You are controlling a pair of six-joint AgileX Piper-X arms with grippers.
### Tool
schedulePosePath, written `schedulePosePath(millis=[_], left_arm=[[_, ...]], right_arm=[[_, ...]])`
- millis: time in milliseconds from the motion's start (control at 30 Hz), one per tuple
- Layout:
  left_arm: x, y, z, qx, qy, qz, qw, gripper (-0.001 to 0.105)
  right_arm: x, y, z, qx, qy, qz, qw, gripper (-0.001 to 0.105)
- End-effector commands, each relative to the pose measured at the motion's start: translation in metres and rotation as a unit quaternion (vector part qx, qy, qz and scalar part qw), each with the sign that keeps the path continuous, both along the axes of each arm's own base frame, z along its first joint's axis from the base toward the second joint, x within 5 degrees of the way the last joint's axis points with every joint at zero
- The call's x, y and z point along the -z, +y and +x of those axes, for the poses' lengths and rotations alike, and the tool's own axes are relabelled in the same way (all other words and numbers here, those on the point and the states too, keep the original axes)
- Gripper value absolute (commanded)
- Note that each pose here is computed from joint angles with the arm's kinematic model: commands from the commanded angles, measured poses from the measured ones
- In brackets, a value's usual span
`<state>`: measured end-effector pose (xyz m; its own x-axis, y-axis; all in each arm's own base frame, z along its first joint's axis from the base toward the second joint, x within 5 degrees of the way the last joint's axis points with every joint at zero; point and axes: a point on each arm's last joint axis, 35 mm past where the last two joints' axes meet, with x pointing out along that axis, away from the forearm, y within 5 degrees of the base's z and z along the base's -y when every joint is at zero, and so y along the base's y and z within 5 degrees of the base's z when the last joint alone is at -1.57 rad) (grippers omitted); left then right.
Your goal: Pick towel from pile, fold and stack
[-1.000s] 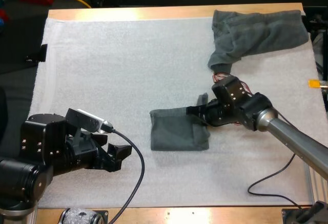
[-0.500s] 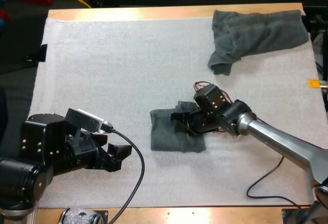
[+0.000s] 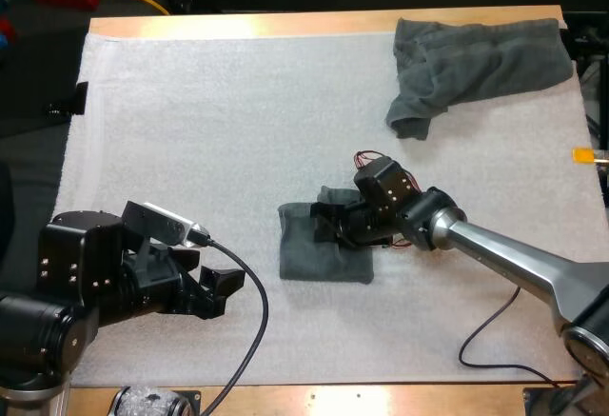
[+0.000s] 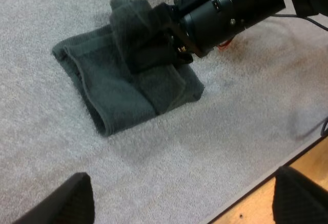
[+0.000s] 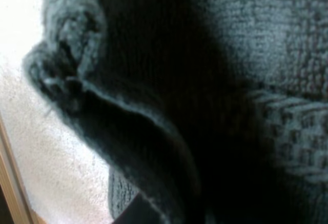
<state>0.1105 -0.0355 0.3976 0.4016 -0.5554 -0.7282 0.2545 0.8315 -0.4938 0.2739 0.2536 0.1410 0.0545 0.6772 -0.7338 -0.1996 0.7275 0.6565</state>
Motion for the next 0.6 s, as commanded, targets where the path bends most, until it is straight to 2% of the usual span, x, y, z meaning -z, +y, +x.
schedulePosePath(millis=[0, 133, 200, 333, 367, 467, 567], left_arm=[[-0.002, 0.0, -0.001, 0.001, -0.002, -0.005, 1.0, 0.069], [-0.002, 0.0, -0.001, 0.001, -0.002, -0.005, 1.0, 0.069], [-0.002, 0.0, -0.001, 0.001, -0.002, -0.005, 1.0, 0.069], [-0.002, 0.0, -0.001, 0.001, -0.003, -0.004, 1.0, 0.069], [-0.002, 0.0, -0.001, 0.001, -0.003, -0.004, 1.0, 0.069], [-0.002, 0.0, -0.001, 0.003, -0.005, -0.003, 1.0, 0.069], [-0.001, 0.0, 0.0, 0.003, -0.002, -0.003, 1.0, 0.069]], right_arm=[[0.003, 0.002, 0.0, -0.003, 0.007, 0.002, 1.0, 0.001], [0.014, 0.003, 0.0, -0.005, 0.029, 0.003, 1.0, 0.002], [0.018, 0.004, 0.0, -0.006, 0.034, 0.004, 0.999, 0.007], [0.02, 0.005, 0.001, -0.012, 0.036, 0.014, 0.999, 0.028], [0.019, 0.006, 0.002, -0.017, 0.034, 0.025, 0.999, 0.035], [0.013, 0.011, 0.005, -0.036, 0.023, 0.067, 0.997, 0.049], [0.008, 0.015, 0.008, -0.041, 0.022, 0.104, 0.994, 0.053]])
